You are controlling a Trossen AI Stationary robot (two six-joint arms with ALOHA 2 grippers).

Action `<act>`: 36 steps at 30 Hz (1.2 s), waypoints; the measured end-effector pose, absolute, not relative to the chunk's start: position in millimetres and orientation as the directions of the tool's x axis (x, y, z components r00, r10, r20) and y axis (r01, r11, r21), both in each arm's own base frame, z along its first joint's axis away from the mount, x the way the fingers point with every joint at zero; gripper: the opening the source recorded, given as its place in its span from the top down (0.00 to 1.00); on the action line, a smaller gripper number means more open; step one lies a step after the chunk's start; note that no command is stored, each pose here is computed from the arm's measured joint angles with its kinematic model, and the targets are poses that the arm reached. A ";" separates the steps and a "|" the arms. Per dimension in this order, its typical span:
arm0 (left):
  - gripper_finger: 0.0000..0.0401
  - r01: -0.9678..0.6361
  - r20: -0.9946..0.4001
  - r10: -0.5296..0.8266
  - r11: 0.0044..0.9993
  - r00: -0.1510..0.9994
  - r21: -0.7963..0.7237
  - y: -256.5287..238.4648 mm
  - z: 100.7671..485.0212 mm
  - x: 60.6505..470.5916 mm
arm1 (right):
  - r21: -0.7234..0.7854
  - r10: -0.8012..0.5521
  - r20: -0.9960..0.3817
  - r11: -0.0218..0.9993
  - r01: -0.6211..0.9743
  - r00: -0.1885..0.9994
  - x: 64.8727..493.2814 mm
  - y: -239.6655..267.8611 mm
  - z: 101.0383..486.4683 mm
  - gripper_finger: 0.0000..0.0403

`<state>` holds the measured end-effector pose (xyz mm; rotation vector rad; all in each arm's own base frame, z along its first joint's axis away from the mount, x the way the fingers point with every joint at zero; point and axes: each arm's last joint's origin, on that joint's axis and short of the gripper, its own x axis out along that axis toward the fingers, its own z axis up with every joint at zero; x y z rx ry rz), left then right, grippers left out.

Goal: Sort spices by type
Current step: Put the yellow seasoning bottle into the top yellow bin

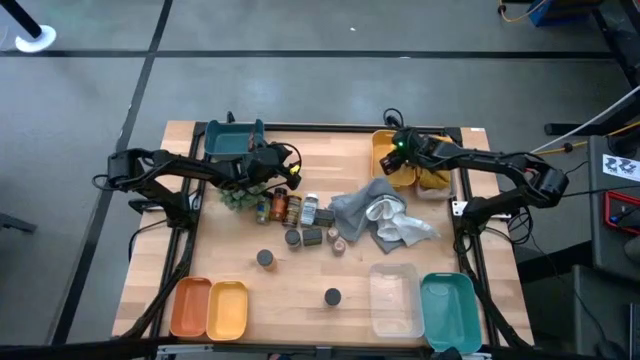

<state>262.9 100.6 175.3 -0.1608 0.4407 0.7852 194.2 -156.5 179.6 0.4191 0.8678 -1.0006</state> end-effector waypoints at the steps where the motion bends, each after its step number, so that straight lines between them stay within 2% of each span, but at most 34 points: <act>1: 0.51 -0.713 -0.440 0.647 0.701 0.622 0.022 100.6 175.3 262.9 | -0.077 -0.553 -0.796 0.495 0.866 0.245 192.8 -157.3 179.4 0.40; 20: 0.51 -0.713 -0.440 0.647 0.701 0.622 0.022 100.6 175.4 263.0 | -0.069 -0.510 -0.829 0.502 0.862 0.231 187.8 -157.7 176.5 0.40; 28: 0.51 -0.713 -0.440 0.647 0.701 0.622 0.022 100.6 175.4 263.0 | -0.112 -0.446 -0.882 0.510 0.853 0.151 187.8 -157.7 197.5 0.40; 36: 0.51 -0.713 -0.440 0.647 0.701 0.622 0.022 100.6 175.4 263.0 | -0.122 -0.452 -0.878 0.529 0.840 0.157 189.1 -158.7 200.4 0.40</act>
